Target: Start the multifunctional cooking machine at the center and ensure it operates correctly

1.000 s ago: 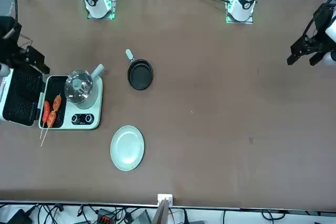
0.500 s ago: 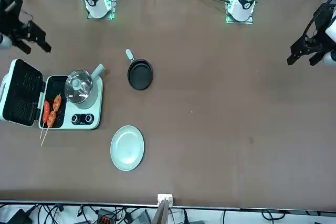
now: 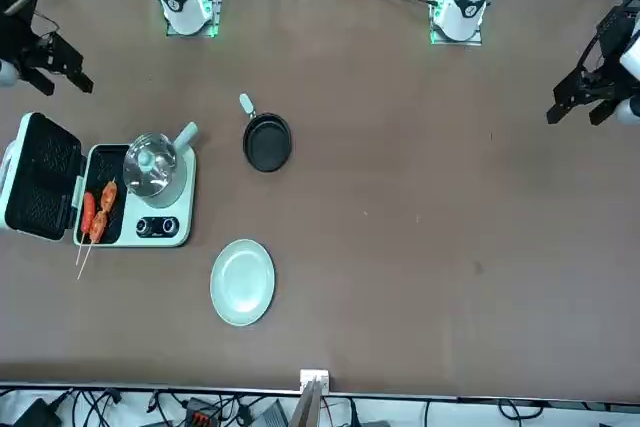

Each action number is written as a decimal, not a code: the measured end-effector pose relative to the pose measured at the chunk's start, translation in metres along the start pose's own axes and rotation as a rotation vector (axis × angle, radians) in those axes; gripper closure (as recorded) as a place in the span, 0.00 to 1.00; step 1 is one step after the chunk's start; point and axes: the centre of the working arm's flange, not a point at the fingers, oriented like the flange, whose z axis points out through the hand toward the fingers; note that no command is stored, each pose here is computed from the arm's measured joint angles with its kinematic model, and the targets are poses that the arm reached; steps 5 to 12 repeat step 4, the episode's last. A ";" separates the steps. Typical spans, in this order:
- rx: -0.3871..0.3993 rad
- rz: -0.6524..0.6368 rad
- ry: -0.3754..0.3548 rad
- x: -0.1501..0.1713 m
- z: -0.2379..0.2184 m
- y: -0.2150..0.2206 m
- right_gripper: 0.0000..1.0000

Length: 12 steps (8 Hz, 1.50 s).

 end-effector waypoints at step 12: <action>-0.004 -0.006 0.007 0.005 -0.004 -0.003 0.00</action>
